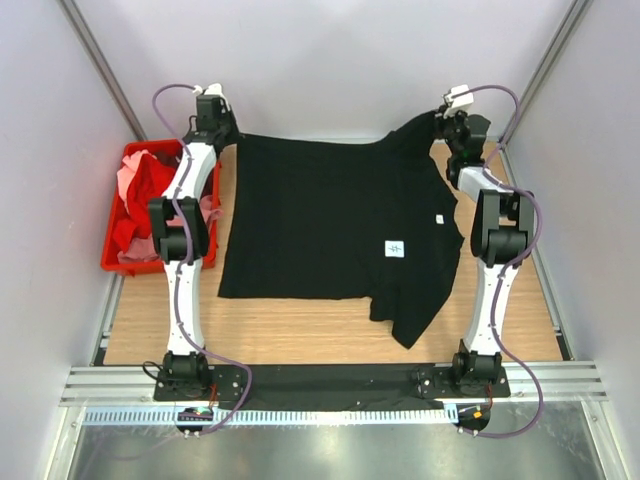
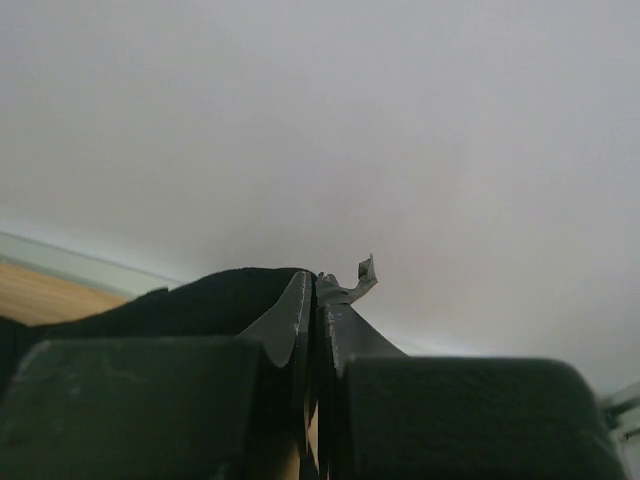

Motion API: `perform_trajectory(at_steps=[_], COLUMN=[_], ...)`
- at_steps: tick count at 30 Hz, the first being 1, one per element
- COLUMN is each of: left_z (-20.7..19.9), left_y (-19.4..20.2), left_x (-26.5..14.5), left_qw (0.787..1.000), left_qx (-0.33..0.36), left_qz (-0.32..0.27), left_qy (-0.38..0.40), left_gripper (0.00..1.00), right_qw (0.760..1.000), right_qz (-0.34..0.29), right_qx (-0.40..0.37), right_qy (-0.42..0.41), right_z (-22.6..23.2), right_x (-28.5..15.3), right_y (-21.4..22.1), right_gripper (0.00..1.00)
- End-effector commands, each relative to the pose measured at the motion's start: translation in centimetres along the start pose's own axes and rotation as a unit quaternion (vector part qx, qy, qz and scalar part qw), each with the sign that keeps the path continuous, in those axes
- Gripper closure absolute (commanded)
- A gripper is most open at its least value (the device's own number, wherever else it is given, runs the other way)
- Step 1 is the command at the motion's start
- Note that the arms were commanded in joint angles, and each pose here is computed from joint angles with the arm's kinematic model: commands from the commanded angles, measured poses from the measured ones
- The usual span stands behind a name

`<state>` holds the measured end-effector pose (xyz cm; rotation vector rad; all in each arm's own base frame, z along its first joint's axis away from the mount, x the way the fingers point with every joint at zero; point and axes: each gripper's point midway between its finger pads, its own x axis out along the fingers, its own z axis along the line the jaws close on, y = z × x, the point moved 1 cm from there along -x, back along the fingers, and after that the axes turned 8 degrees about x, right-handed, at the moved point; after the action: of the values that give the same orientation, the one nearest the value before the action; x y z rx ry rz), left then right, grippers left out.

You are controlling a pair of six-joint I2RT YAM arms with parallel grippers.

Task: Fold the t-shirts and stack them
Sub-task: Flatten the tshirt out, then fold the tshirt

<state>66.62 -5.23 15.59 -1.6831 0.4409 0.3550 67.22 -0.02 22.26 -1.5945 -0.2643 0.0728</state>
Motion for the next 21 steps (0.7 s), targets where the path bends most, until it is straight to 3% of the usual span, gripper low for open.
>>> perform_trajectory(at_steps=[1, 3, 9, 21], left_z=[0.0, 0.2, -0.3, 2.1], left_y=[-2.0, -1.2, -0.6, 3.4], left_x=[-0.5, -0.5, -1.9, -4.5], left_qw=[0.999, 0.999, 0.999, 0.996], left_qx=[0.010, 0.012, 0.025, 0.063], left_qz=[-0.035, -0.026, -0.009, 0.057], left_qy=[0.014, 0.014, 0.032, -0.025], left_gripper=[1.00, 1.00, 0.99, 1.00], right_qw=[0.999, 0.999, 0.997, 0.989], right_qz=[-0.034, -0.031, 0.017, 0.076], right_qx=[-0.023, -0.032, -0.052, -0.038], right_qy=[0.010, 0.029, 0.051, 0.124], right_z=[-0.3, -0.6, -0.6, -1.0], right_x=[-1.8, -2.9, -6.9, -14.4], right_y=[-4.5, -5.9, -3.9, -2.0], right_gripper=[0.99, 0.99, 0.99, 0.99])
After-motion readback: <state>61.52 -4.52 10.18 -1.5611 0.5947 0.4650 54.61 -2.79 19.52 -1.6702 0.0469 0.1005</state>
